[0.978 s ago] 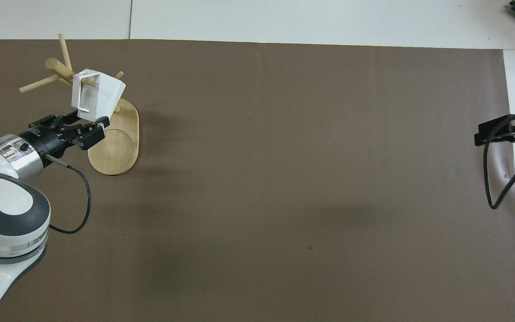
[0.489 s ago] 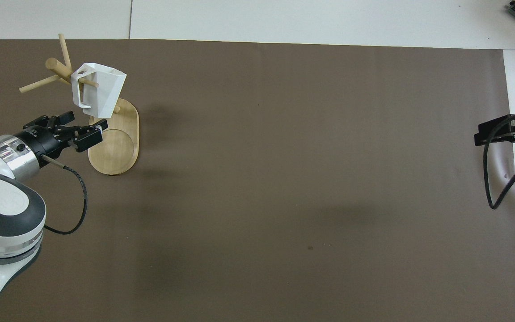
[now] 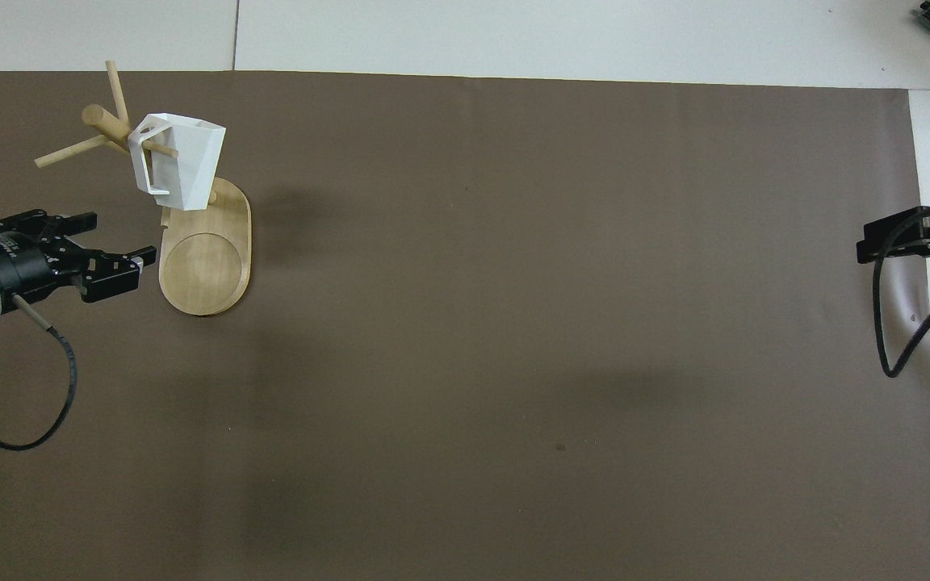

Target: Hang cup on rack

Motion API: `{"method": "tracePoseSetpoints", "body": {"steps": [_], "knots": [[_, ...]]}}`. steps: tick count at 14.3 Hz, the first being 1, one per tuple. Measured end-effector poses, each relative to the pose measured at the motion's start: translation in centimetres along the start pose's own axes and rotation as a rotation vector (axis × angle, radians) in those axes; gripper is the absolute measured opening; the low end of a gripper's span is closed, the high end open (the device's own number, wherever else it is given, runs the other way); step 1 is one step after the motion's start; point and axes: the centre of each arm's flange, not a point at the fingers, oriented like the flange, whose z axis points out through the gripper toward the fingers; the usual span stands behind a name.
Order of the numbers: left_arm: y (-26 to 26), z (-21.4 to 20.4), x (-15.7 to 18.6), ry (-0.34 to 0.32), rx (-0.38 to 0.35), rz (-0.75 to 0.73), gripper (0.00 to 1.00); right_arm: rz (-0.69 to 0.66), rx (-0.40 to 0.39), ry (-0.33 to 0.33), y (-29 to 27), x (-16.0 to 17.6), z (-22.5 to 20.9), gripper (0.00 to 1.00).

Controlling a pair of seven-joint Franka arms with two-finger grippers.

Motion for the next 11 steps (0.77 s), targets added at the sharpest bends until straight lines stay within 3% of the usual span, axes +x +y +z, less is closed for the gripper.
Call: {"method": "tracePoseSetpoints", "body": {"steps": [6,11], "knots": [[0.6,-6.0,-4.4,0.171,0.007,0.257,1.00,0.000,0.000,0.000,0.0,0.0,0.0,1.00],[-0.1,-8.0,-5.9,0.241,0.091,0.711,1.00,0.000,0.000,0.000,0.0,0.0,0.0,1.00]]}}
